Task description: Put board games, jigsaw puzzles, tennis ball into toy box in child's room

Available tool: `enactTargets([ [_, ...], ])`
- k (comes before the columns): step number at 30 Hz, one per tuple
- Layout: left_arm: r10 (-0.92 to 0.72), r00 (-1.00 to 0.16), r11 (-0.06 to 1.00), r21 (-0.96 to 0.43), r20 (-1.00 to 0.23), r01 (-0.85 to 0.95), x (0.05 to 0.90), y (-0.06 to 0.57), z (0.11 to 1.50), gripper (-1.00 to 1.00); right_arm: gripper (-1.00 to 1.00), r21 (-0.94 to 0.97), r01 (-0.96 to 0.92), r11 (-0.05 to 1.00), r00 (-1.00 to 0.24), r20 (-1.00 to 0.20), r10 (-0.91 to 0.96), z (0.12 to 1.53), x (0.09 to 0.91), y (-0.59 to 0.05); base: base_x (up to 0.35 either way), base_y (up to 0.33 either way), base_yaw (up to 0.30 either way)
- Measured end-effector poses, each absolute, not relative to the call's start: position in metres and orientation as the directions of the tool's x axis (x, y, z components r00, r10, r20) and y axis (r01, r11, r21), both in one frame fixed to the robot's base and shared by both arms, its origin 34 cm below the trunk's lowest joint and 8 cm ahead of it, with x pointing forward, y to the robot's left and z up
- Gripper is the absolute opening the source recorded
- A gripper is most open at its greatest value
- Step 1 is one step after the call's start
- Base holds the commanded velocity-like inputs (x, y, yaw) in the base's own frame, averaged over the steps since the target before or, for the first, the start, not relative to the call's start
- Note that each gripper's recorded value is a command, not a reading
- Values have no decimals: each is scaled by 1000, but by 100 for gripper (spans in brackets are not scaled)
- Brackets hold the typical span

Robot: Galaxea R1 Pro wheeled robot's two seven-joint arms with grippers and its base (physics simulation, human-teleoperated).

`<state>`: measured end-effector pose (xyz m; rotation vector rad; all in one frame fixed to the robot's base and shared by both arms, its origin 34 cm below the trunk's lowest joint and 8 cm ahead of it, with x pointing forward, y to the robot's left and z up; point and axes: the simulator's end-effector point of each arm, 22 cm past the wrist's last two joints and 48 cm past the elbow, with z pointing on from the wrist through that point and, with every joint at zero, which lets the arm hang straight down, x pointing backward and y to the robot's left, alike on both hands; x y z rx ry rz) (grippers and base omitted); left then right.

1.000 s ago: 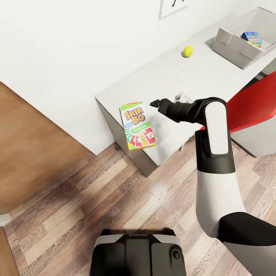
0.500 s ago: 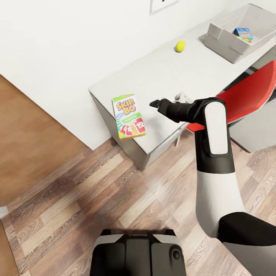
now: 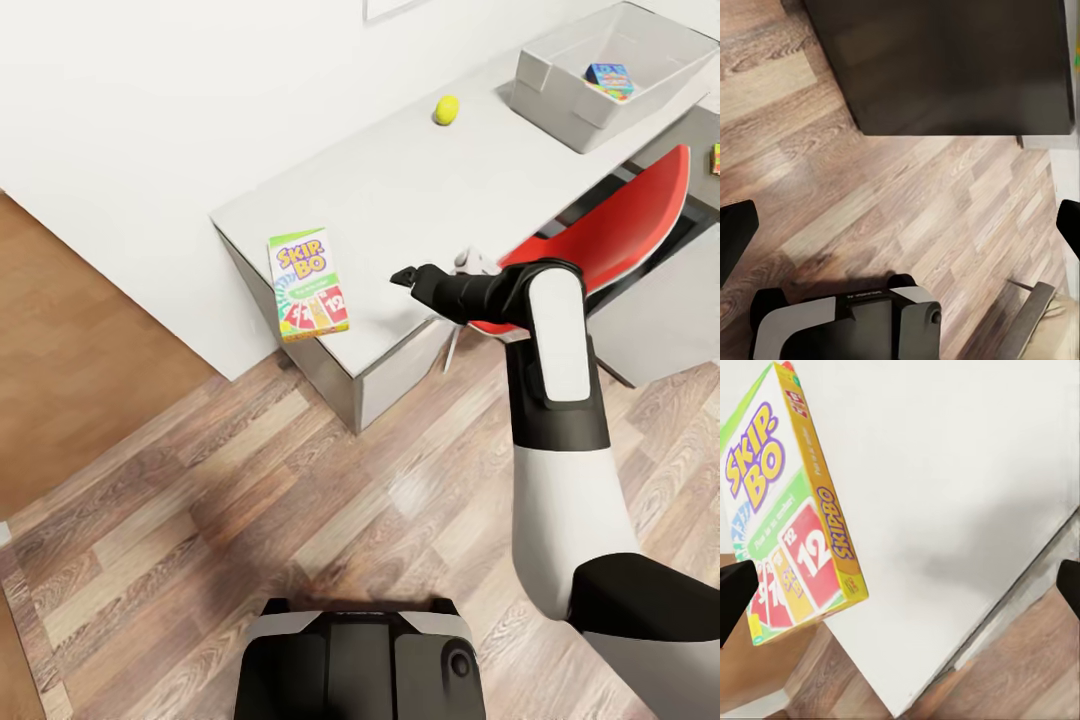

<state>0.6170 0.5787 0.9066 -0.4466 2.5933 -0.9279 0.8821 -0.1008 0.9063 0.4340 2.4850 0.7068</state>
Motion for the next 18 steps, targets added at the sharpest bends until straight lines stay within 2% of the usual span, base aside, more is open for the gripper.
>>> enactTargets([
  [6,-406,-889,728,-663,-211,-175,615,574,901,100,100,532,178,828,-818,-388,425,894,881,-119,-12,-130,0],
  [10,-407,-889,727,-664,-212,-174,615,574,901,100,100,528,219,821,-839,-328,434,864,857,-140,-2,-28,0],
  [18,-410,-888,722,-670,-209,-175,614,571,899,100,100,491,335,804,-841,-229,490,818,810,-243,0,-3,0],
])
